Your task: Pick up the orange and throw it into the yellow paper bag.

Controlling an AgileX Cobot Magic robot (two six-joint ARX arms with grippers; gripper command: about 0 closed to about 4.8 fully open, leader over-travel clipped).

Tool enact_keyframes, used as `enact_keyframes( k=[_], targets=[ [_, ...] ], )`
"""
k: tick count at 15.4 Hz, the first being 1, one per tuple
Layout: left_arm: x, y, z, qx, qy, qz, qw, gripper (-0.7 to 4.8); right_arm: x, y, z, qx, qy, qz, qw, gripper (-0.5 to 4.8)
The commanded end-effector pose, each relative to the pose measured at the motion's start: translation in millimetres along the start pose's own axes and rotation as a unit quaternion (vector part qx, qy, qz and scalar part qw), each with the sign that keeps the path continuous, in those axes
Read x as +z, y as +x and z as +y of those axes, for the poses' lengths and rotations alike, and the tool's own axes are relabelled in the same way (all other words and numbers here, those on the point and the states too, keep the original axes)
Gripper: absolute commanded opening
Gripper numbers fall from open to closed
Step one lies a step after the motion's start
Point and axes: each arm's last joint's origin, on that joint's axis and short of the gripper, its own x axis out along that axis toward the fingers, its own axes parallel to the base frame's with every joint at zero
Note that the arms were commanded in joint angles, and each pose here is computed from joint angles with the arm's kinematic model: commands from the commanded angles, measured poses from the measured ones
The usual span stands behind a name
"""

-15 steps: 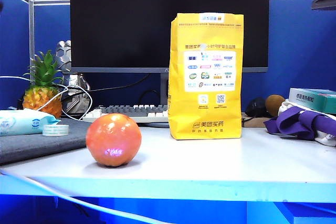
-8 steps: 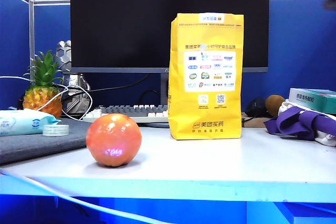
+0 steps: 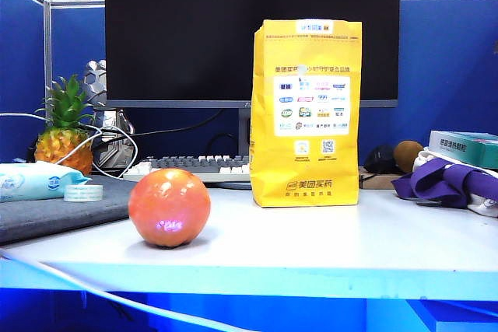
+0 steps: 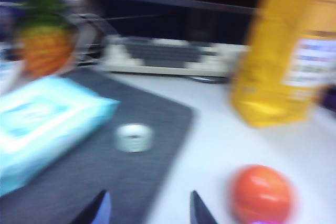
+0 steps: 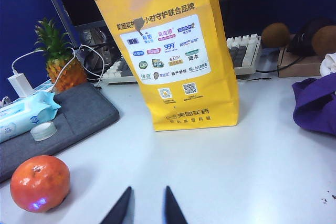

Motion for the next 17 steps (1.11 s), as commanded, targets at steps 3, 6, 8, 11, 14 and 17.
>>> enact_keyframes(
  k=[3, 6, 8, 11, 14, 17],
  targets=[
    [-6, 1, 9.7, 0.056, -0.006, -0.009, 0.998, 2.06, -16, -2, -4, 0.006, -0.002, -0.01, 1.0, 0.81],
    [-38, 14, 12.8, 0.06, -0.002, 0.027, 0.998, 2.06, -29, -3, -7, -0.012, 0.009, 0.059, 0.998, 0.81],
    [-53, 16, 14.4, 0.065, 0.003, 0.067, 0.996, 2.06, -33, -3, -8, -0.017, 0.012, 0.078, 0.997, 0.81],
    [-56, 19, 14.6, 0.062, 0.003, 0.051, 0.997, 2.06, -33, -3, -8, -0.017, 0.012, 0.077, 0.997, 0.81],
    [-57, 19, 14.6, 0.06, 0.003, 0.052, 0.997, 2.06, -33, -3, -8, -0.017, 0.012, 0.077, 0.997, 0.81],
    [-57, 19, 14.5, 0.06, 0.003, 0.052, 0.997, 2.06, -33, -3, -8, -0.017, 0.012, 0.077, 0.997, 0.81]
  ],
)
